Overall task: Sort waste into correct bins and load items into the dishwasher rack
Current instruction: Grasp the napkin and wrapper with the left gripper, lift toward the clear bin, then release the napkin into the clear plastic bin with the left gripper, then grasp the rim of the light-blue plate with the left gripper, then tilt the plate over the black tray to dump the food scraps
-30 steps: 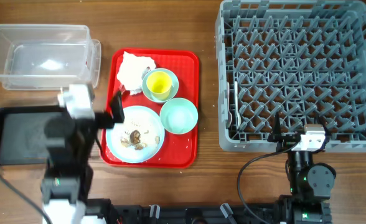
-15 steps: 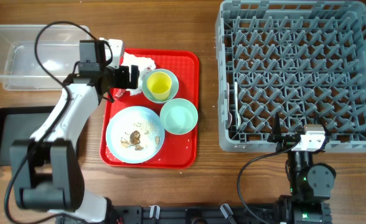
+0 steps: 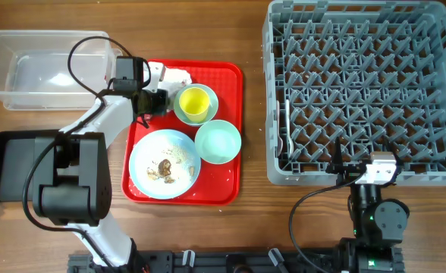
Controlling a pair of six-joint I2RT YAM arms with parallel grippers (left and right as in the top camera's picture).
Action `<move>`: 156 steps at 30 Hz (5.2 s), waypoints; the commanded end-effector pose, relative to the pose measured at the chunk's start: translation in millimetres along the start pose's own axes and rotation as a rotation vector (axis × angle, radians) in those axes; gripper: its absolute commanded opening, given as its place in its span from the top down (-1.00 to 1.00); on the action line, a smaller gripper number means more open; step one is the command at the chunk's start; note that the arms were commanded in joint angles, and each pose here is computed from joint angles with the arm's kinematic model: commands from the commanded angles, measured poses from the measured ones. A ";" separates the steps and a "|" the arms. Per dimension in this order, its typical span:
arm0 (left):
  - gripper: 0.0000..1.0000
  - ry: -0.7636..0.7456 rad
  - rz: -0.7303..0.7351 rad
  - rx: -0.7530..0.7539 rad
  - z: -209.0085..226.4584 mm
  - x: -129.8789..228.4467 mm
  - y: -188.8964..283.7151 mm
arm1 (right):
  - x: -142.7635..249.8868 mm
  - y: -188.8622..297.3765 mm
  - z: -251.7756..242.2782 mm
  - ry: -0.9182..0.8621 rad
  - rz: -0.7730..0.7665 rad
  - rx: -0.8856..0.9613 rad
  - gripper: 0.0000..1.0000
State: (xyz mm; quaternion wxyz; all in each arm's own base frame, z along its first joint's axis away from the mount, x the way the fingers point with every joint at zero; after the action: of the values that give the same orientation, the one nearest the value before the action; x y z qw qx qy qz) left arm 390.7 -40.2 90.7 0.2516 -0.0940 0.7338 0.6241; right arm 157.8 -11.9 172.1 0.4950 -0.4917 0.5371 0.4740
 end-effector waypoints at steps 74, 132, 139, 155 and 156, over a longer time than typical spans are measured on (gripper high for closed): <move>-0.72 -0.072 0.154 -0.294 -167.0 155.3 90.6 | -0.9 0.2 -2.2 0.009 -0.008 0.022 -1.00; 0.92 -0.161 0.146 -0.361 -156.4 94.5 106.7 | -0.9 0.2 -2.2 0.010 -0.008 0.022 -0.99; 0.92 -0.186 0.121 -0.367 -156.1 90.3 114.7 | -0.9 0.2 -2.2 0.010 -0.008 0.022 -0.99; 0.92 -0.334 0.038 -0.496 -171.8 60.8 156.3 | -0.6 0.1 -2.2 0.009 -0.005 0.022 -0.99; 0.92 -0.327 0.026 -0.503 -170.0 58.7 160.0 | -0.6 0.1 -2.2 0.009 -0.005 0.022 -0.99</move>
State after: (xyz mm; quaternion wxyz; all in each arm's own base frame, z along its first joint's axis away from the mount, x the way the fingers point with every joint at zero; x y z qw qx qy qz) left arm 219.5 -165.4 195.9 0.3125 0.0052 0.5292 0.7888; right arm 157.8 -11.9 172.2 0.4951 -0.4918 0.5370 0.4739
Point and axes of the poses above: each gripper's point midway between its finger pads, its own y axis back along the fingers, its own z axis along the line the jaws close on, x = y × z, the point moved 9 cm from there along y, back along the fingers, and after that the axes turned 2 degrees about -y, right-handed, at the moved point
